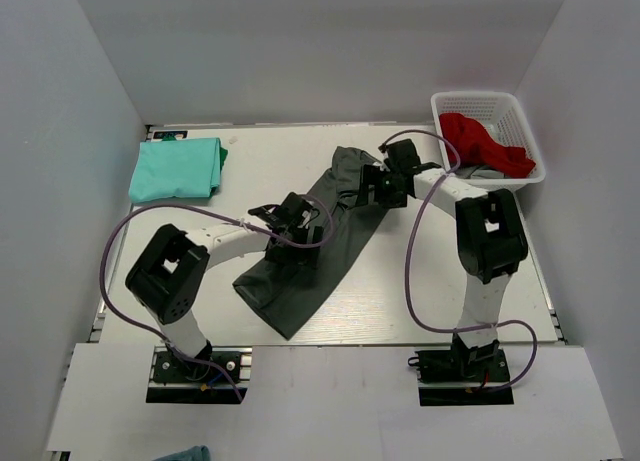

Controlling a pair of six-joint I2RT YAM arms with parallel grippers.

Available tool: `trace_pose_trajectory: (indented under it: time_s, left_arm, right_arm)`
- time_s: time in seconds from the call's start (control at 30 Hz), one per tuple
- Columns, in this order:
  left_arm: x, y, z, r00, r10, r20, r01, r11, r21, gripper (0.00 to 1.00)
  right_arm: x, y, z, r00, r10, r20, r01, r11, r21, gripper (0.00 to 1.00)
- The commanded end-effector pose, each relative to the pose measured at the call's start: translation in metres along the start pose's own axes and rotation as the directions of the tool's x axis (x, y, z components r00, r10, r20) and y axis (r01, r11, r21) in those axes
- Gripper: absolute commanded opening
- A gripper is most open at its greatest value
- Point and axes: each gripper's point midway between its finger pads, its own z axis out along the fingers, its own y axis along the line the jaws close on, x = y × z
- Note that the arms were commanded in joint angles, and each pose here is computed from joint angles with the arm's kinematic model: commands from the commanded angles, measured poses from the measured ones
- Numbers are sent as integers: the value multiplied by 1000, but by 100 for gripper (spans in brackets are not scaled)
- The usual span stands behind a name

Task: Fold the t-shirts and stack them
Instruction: Rotate the tshirt 90 degrees

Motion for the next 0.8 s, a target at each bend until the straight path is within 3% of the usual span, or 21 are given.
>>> trace_pose_trajectory:
  time_s: [0.0,0.27,0.3,0.43,0.5,0.53,0.6,0.73,0.77]
  left_arm:
    - [8,12,-3,1000,11,9,-11,999,-44,100]
    - [58,-9,10,986,-83,-146,97,991,96,100]
    - [57,-30,4,987,-70,-148,99,975,199,100]
    - [50,-67,-10,986,-60,-156,112,930,350,100]
    - [52,-66,-11,984,-51,-170,102,947,304,100]
    - [42,-68,-13,988,-35,-149,78,951,298,100]
    - [35,-67,-15,991,-33,-128,66,963,262,100]
    - [0,-69,-38,999,-35,13,31,969,243,100]
    - [-7,-63,-40,998,-41,54,29,977,211,100]
  right_arm:
    - [-18,10,12,1000,0,23,1,999,-38,90]
    - [-38,-6,55,1000,15,-5,-14,1000,20,90]
    - [-35,-10,67,1000,17,-24,-16,1000,24,90]
    - [-83,-16,98,1000,3,21,-3,1000,14,90]
    - [-93,-14,105,999,-10,32,10,1000,-11,90]
    - [-123,-12,99,994,-45,104,47,999,-24,90]
    - [-126,-13,107,992,-62,112,67,997,-42,90]
    - [-143,5,82,981,-109,162,122,990,-74,90]
    - [-163,18,54,966,-125,225,147,986,-82,90]
